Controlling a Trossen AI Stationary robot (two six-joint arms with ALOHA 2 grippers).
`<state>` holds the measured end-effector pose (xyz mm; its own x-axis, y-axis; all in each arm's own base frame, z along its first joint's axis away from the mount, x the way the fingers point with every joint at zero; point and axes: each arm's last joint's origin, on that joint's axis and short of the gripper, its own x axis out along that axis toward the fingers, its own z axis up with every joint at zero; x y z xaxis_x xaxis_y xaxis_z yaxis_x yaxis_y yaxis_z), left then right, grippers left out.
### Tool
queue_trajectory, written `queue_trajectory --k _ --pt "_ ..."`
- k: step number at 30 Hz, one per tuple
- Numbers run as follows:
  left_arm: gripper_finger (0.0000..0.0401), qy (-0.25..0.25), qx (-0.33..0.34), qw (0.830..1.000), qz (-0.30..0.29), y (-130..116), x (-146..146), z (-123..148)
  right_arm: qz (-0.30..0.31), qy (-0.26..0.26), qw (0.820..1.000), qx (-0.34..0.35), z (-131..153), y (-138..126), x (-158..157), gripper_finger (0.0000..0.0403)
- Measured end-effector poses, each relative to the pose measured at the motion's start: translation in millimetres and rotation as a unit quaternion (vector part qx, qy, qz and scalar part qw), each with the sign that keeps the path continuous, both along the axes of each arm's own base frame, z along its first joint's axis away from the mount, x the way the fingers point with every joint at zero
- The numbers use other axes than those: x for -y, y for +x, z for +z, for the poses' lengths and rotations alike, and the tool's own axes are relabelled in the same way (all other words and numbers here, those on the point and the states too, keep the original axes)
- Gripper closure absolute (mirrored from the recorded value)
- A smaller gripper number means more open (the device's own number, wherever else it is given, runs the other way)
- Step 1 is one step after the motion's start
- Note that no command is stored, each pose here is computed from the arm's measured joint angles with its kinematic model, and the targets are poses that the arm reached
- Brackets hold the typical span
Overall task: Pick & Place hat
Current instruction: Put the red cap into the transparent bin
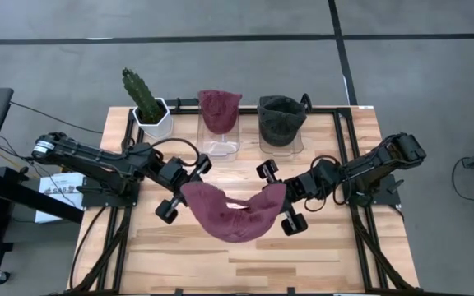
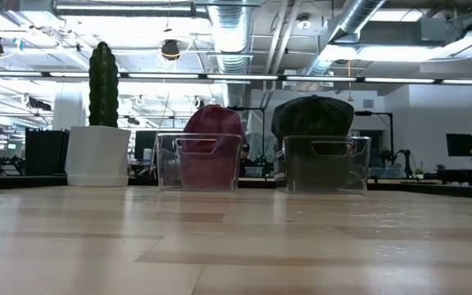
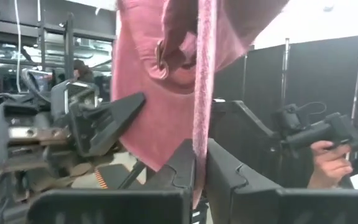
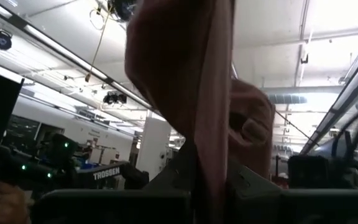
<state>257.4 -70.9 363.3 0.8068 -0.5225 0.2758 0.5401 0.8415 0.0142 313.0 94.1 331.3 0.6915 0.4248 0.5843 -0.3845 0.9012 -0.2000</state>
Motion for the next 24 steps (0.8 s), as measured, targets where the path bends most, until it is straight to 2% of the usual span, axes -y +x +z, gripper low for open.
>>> queue_trajectory --k 4,7,12,18,21,24 --pt "0.0387 -0.002 0.000 1.000 -0.004 -1.0 2.8 0.4 -0.007 -0.001 1.000 -0.014 -2.2 1.8 -0.1 0.0371" --pt "0.0388 -0.004 0.000 1.000 -0.003 -1.7 3.7 0.7 -0.011 -0.004 1.000 -0.024 -4.0 3.1 -0.2 0.0342" --pt "0.0388 -0.016 -0.015 1.000 0.017 -9.1 -0.2 5.0 -0.035 -0.020 0.997 -0.070 -8.8 5.4 1.6 0.0260" --pt "0.0389 -0.021 -0.040 0.998 0.051 -35.7 -4.7 16.2 -0.059 -0.030 0.992 -0.112 5.3 -7.4 9.8 0.0155" --pt "0.0389 -0.017 -0.050 0.997 0.061 -49.7 -1.1 19.6 -0.085 -0.032 0.986 -0.137 14.1 -17.6 17.2 0.0131" --pt "0.0389 -0.010 -0.074 0.995 0.072 -59.7 5.3 17.8 -0.116 -0.039 0.979 -0.166 21.0 -29.1 21.7 0.0126"
